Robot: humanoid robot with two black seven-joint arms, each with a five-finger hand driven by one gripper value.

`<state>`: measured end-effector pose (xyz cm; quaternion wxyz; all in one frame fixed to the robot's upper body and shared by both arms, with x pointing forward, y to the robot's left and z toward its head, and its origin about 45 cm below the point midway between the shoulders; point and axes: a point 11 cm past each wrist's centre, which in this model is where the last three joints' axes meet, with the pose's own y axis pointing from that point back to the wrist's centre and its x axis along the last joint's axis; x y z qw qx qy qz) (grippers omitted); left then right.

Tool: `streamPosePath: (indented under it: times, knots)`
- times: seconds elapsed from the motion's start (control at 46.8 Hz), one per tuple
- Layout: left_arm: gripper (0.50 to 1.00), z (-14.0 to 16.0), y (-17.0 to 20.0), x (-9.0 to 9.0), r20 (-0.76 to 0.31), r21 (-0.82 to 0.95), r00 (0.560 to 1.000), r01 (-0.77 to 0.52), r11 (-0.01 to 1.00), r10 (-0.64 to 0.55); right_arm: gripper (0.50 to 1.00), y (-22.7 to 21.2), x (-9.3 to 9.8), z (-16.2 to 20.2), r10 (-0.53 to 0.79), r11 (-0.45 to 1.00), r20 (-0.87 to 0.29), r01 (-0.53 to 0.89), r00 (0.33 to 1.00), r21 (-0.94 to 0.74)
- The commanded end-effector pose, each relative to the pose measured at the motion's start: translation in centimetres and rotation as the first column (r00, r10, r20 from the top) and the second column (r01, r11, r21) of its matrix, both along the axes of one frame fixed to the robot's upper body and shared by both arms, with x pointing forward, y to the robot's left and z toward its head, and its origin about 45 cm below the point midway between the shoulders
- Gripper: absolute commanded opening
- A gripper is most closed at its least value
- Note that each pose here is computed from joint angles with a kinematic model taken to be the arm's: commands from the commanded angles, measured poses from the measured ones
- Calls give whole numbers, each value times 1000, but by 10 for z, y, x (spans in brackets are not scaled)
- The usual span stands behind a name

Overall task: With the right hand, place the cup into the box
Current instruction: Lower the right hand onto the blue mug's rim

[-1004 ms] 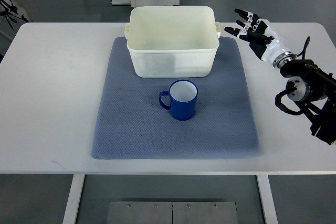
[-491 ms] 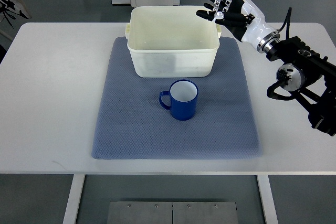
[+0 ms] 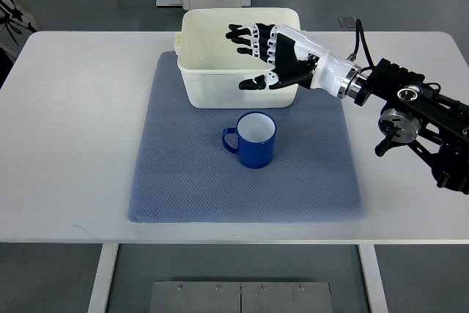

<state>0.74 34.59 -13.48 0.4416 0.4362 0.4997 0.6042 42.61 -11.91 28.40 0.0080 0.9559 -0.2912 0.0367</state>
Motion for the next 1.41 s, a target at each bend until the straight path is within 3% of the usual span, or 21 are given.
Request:
streamPosePath:
  times: [0.0, 0.491, 1.389]
  knots:
    - [1000, 0, 0, -1, -1, 0, 1000, 0, 1000, 0, 998, 2, -4, -7, 19, 999, 3, -19, 1000, -34]
    - [1000, 0, 0, -1, -1, 0, 1000, 0, 1000, 0, 998, 9, -20, -35, 102, 986, 4, -100, 995, -135]
    - [1000, 0, 0, 0, 0, 0, 1000, 0, 1000, 0, 998, -15, -22, -81, 22, 986, -73, -34, 997, -165]
